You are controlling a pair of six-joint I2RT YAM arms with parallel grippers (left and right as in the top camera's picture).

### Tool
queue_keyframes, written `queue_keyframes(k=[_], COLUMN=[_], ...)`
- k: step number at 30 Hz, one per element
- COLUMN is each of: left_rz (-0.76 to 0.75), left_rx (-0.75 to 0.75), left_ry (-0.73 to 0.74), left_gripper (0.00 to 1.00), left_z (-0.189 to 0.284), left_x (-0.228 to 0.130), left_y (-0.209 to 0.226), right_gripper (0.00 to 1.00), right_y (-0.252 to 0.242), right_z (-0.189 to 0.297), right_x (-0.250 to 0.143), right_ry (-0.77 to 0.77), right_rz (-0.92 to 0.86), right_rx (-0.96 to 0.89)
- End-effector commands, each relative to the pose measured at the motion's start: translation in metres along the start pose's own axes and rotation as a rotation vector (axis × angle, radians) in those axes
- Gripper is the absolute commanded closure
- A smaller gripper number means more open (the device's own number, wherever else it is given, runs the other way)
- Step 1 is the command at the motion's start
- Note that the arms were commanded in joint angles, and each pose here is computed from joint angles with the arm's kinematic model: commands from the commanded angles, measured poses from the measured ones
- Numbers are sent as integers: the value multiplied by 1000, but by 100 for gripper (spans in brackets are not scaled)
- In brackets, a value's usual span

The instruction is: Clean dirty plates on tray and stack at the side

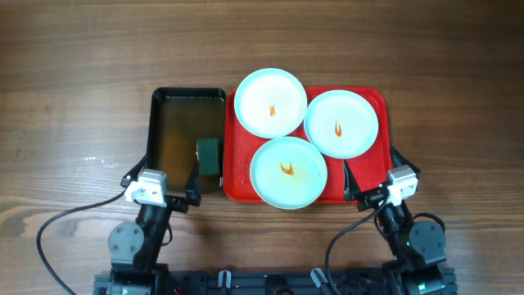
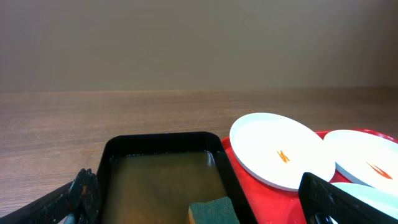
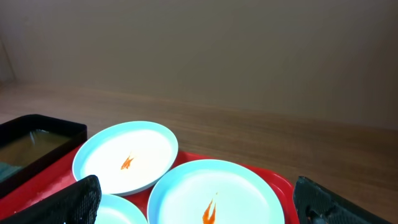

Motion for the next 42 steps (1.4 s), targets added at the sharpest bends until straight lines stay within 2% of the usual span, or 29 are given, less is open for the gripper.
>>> queue_keyframes(k=[1, 42], left_rz=[-15, -2], left_rx=[-9, -8], left_ry=[4, -1], left_gripper=[0, 0], left_z=[0, 0], left_x=[-1, -1], left_y=[0, 0], right_gripper=[1, 0], right_y=[2, 1], right_z=[0, 0], right_x=[1, 1], right_ry=[-9, -6], right_rz=[10, 23], right_rx=[16, 5])
Point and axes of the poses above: each gripper's point midway between its finger pads, its own z axis back along the fingers, its own y axis along the line the jaws close on, x = y × z, the point moved 9 cm from there along z, back along the fingers, and after that the axes turned 14 degrees about z, right-handed, at the moved point
